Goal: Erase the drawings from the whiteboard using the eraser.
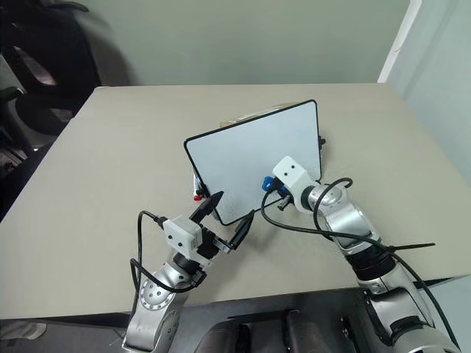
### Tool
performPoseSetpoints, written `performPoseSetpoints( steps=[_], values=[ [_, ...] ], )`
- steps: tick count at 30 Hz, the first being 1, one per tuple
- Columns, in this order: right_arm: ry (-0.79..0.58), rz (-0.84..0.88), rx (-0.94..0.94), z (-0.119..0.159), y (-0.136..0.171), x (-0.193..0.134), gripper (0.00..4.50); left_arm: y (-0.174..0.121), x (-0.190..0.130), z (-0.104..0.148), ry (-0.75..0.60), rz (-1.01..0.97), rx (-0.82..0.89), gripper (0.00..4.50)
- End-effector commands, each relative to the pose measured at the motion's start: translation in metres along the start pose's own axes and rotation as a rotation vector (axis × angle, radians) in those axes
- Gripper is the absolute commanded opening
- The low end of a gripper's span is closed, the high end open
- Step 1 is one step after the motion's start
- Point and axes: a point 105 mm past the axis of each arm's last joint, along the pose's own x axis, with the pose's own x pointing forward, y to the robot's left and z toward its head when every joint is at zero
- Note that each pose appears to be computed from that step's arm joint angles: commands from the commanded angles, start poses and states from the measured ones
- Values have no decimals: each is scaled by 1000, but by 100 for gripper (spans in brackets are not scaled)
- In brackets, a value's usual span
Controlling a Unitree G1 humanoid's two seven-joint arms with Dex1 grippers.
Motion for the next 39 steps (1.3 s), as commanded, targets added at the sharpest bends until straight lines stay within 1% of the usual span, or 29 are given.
performPoseSetpoints(
  steps=[1,6,9,13,18,21,26,28,30,39],
  values=[
    [-3,-120,4,3,-30,-13,69,-2,2,9,-35,-8,10,450],
    [11,-158,10,-2,-41,-20,69,-1,3,9,-34,-10,12,450],
    [7,-163,4,0,-42,-21,69,-1,3,8,-33,-14,11,450],
    [-85,-102,-49,26,-24,-19,69,-2,5,8,-35,-21,7,450],
    [-147,-55,-106,53,-9,-16,69,-2,6,7,-34,-29,6,450],
    [-161,-39,-123,60,-4,-15,69,-1,7,6,-32,-29,7,450],
    [-172,-14,-135,64,4,-14,69,1,6,6,-32,-24,5,450],
    [-166,-11,-131,63,5,-13,69,1,6,6,-32,-26,3,450],
    [-134,-17,-117,54,3,-10,69,1,6,6,-32,-27,3,450],
    [56,-40,-45,-4,-7,-10,69,0,7,5,-33,-31,3,450]
  ],
)
